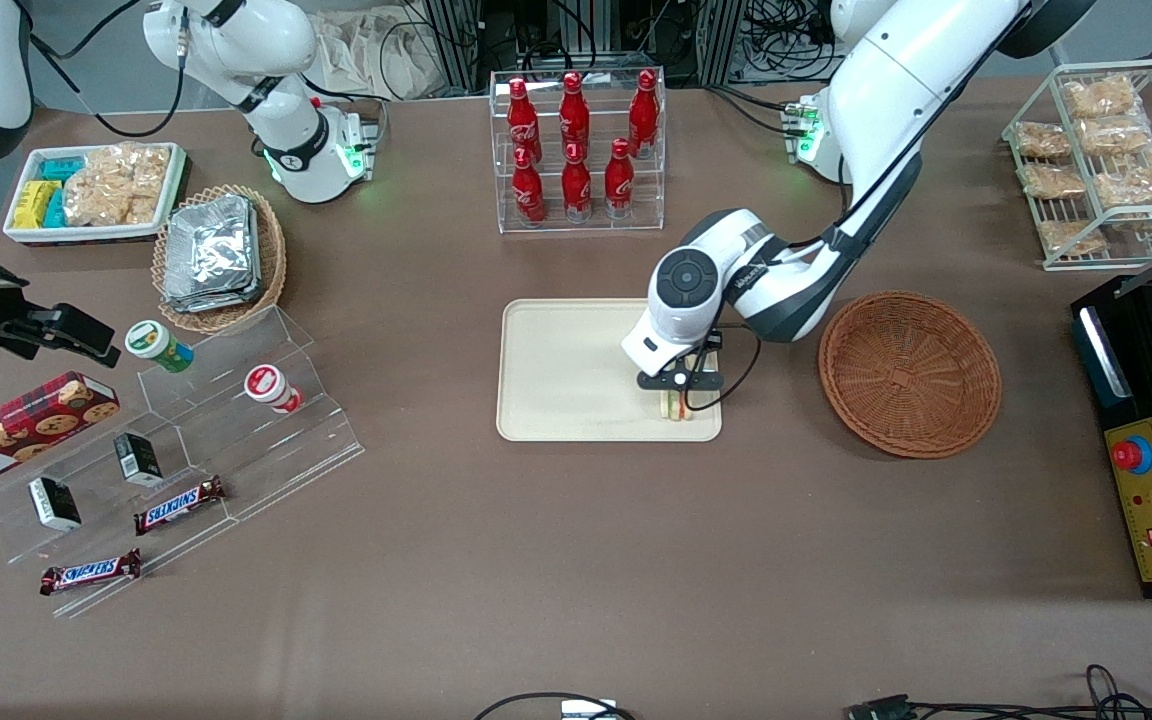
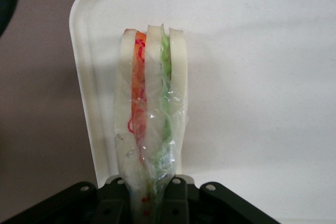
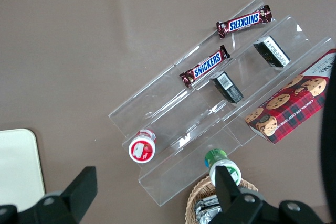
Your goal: Place sandwich from basket to tray
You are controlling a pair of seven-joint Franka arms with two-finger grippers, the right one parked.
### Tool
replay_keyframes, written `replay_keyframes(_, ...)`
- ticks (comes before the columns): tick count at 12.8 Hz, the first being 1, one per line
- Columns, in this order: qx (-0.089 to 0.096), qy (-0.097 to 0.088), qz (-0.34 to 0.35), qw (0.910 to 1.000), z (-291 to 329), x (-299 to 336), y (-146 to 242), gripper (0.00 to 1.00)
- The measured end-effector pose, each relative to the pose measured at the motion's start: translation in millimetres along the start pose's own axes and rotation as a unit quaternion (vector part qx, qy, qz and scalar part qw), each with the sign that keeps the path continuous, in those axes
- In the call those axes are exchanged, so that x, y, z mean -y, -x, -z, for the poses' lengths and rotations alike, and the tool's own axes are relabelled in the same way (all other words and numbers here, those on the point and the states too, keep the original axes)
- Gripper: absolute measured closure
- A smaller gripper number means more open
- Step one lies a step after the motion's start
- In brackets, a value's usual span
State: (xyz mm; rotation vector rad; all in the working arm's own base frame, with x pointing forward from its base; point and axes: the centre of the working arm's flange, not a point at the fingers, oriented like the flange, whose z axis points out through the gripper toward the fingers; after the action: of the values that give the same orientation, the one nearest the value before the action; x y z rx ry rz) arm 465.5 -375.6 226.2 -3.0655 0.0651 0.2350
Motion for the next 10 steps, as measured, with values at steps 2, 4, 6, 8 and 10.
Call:
replay_keyframes(2, 0.001, 0.0, 0.007, 1.0, -1, 2, 0, 0.62)
replay_keyframes(4, -0.006, 0.003, 0.023, 0.9997, 10, 3, -4, 0.4)
replay_keyframes(6, -0.006, 0.016, 0.055, 0.9983, 44, 15, -14, 0.18)
replay_keyframes(8, 0.003, 0.025, 0.07, 0.9972, 108, 35, -20, 0.0)
replay_keyframes(10, 0.016, 0.006, 0.051, 0.9986, 181, 66, -17, 0.0)
